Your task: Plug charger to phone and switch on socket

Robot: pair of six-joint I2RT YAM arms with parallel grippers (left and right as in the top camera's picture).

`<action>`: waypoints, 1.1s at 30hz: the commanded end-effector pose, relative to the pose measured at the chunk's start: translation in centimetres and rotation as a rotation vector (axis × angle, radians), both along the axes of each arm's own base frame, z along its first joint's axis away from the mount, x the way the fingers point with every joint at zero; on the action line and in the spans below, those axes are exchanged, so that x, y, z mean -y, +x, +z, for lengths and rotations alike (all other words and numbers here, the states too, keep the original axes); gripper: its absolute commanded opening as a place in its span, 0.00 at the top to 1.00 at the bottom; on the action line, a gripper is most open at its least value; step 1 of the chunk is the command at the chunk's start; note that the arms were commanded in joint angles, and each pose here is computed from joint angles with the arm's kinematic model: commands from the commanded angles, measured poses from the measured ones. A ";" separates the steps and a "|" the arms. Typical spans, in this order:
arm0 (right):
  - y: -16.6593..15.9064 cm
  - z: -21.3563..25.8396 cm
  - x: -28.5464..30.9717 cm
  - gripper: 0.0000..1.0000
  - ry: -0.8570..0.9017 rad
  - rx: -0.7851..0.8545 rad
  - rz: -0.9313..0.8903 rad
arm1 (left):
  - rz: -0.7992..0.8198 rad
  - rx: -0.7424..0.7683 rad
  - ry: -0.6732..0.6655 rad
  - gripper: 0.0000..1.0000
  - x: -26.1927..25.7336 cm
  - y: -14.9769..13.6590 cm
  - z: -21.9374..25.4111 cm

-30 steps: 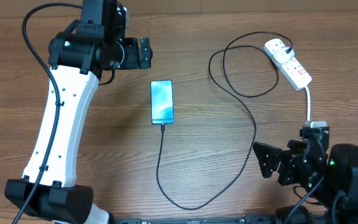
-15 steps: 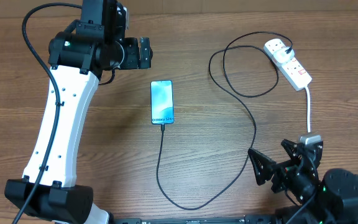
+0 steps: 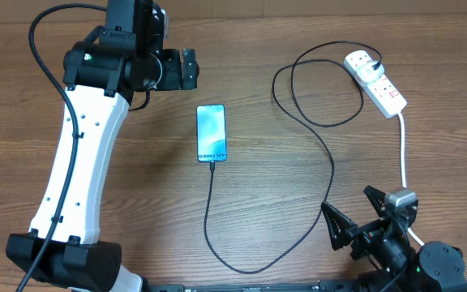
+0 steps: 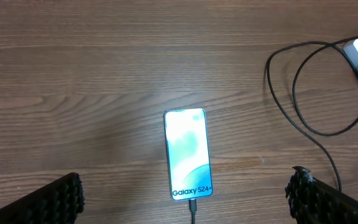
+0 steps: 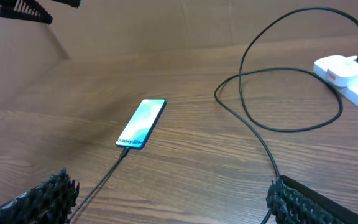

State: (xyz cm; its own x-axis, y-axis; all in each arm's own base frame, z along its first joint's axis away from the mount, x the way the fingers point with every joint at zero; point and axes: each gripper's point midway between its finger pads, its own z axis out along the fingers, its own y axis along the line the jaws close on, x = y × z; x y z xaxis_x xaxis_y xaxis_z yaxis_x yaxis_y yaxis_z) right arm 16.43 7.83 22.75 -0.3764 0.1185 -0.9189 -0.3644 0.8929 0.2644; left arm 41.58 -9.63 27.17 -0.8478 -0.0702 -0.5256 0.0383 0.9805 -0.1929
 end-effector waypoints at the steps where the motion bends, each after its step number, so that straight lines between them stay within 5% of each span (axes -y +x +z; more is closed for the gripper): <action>1: 0.3 0.0 0.4 0.00 -0.009 0.043 -0.025 | 0.006 -0.008 0.006 0.00 -0.1 0.1 -0.4; 33: 6.3 -2.4 1.2 0.00 -0.018 0.314 -0.133 | 0.006 -0.008 0.006 0.00 -0.1 0.1 -0.4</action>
